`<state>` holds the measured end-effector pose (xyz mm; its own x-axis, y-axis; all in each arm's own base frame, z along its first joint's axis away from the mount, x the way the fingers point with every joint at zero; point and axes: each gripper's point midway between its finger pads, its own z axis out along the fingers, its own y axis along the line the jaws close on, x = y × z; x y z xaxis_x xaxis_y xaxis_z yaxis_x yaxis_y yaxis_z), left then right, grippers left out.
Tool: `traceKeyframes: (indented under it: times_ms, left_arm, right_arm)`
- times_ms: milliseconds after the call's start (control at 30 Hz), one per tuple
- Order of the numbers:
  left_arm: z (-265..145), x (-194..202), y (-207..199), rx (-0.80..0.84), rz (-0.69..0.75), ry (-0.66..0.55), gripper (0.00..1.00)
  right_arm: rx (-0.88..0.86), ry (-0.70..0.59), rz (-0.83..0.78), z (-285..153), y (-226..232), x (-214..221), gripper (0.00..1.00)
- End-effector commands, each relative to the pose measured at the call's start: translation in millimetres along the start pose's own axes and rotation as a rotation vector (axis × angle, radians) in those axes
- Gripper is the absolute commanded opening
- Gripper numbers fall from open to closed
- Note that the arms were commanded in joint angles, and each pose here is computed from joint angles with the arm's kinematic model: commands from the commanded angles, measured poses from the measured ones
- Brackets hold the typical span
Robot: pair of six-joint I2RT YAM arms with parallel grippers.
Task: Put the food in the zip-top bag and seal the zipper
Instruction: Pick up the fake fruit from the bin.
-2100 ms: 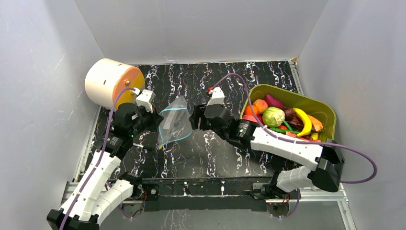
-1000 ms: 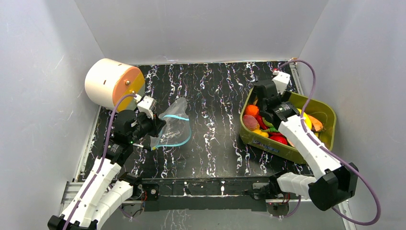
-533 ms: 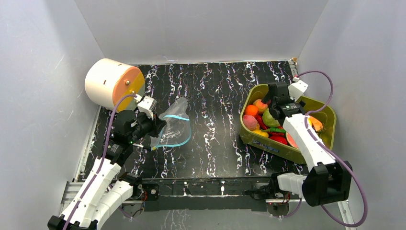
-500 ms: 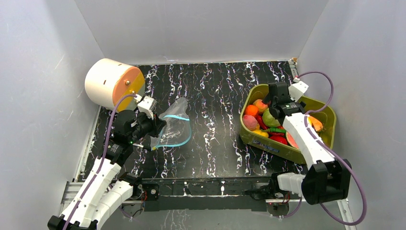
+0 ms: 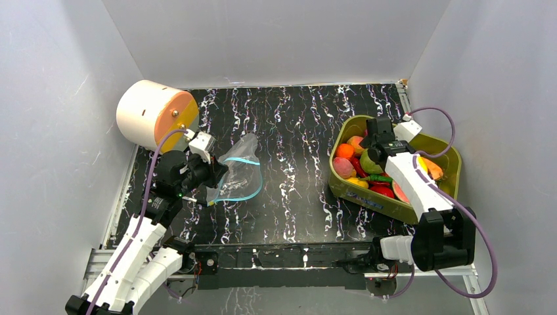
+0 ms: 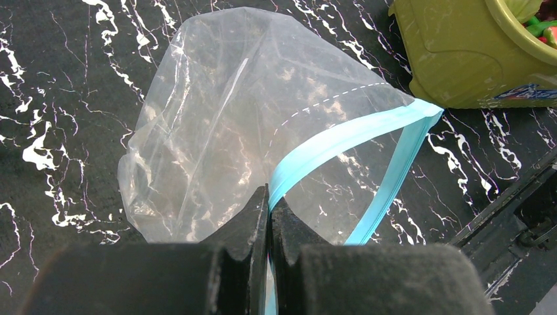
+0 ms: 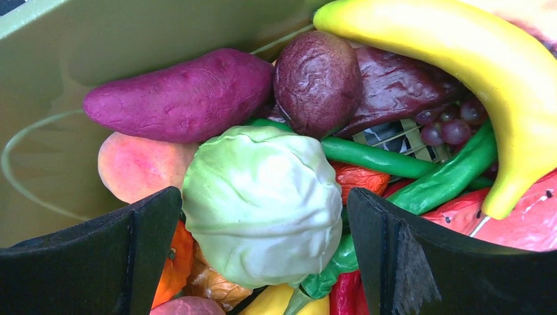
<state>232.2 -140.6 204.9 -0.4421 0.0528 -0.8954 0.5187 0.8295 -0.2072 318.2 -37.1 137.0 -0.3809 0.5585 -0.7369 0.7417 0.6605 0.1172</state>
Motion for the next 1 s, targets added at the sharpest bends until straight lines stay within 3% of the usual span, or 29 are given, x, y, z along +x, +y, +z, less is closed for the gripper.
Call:
traceKeyframes:
  times_ms: [0,500,700,967]
  left_arm:
    - [-2.0,-6.7,-1.3,0.009,0.02,-0.032,0.0]
    - [-3.8,-8.6,0.6,-0.004,0.028,-0.044,0.0]
    - [-3.7,-7.6,2.1,-0.011,0.027,-0.044,0.0]
    - [-4.5,-7.8,1.8,-0.011,0.03,-0.049,0.0]
  right_arm:
    - [-0.031,-0.026,0.063,5.1,9.0,-4.7,0.98]
    - [-0.071,-0.011,0.055,16.1,16.0,8.5,0.94]
    - [-0.07,-0.014,0.043,17.6,12.0,11.7,0.86]
    - [-0.107,-0.076,0.03,5.0,10.3,-4.7,0.62]
